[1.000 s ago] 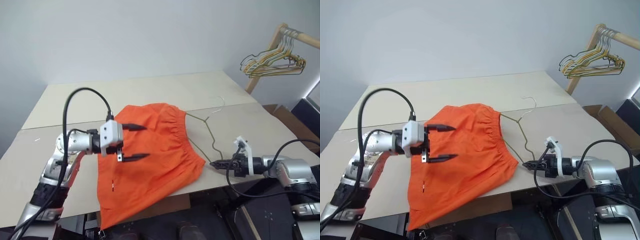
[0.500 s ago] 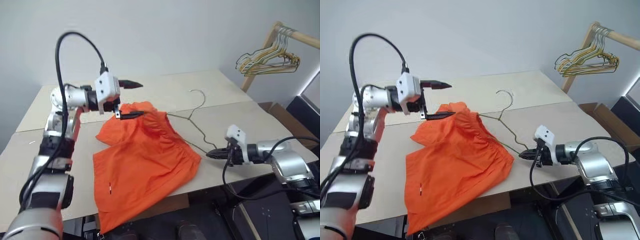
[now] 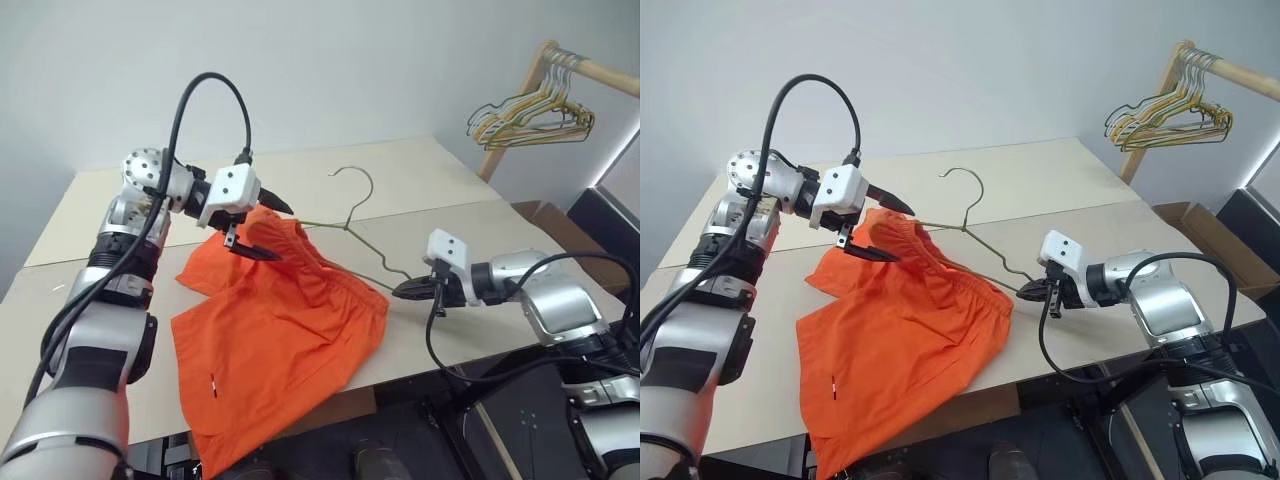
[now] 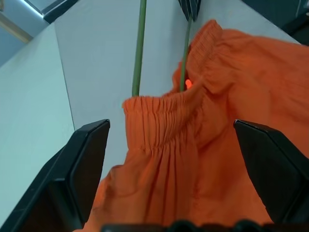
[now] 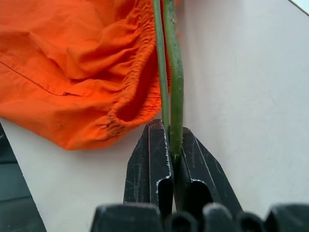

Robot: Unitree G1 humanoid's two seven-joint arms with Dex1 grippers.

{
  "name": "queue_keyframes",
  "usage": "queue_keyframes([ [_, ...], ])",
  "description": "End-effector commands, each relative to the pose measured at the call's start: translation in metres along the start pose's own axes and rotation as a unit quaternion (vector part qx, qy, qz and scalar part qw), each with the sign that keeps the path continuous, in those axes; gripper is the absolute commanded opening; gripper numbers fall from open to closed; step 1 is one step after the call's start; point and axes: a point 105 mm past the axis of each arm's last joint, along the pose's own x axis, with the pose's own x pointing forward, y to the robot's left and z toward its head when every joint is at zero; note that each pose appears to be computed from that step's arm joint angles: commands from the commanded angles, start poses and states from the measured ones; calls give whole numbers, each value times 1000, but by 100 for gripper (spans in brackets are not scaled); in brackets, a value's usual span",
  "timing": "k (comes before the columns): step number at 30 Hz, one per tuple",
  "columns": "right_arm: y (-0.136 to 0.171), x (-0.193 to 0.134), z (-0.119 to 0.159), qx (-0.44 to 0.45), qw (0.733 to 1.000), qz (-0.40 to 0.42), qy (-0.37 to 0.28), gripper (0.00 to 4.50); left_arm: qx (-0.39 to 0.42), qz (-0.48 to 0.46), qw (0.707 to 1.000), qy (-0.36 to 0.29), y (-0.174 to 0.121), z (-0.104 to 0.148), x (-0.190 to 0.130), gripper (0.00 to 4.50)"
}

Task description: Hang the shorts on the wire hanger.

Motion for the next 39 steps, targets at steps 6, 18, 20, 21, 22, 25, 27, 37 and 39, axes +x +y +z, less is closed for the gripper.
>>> queue_keyframes([
  [6, 0, -2, 17, -36, 999, -7, -2, 0, -10, 4, 1000, 0, 12, 9, -3, 329],
  [18, 9, -6, 33, -67, 997, 10, -29, 0, -21, -11, 999, 31, 6, -8, 5, 1],
  [20, 9, -6, 33, -67, 997, 7, -28, 0, -21, -13, 999, 34, 6, -9, 5, 1],
  [21, 9, -6, 34, -68, 997, 6, -29, 0, -19, -13, 999, 37, 6, -10, 5, 1],
  [22, 9, -6, 34, -72, 997, 4, -29, 0, -18, -12, 999, 38, 6, -10, 6, 1],
  [25, 9, -6, 41, -113, 992, -12, -56, 0, -11, 3, 999, 42, 9, -11, 5, 1],
  [27, 5, -8, 46, -122, 989, -31, -80, 0, -5, 2, 999, 37, 9, -8, 2, 1],
  [37, -14, -38, 31, -24, 990, -97, -98, 323, 24, 49, 998, 37, 25, 8, -30, 0],
  [39, -12, -48, 23, 16, 988, -114, -106, 392, 25, 56, 997, 38, 26, 8, -35, 0],
])
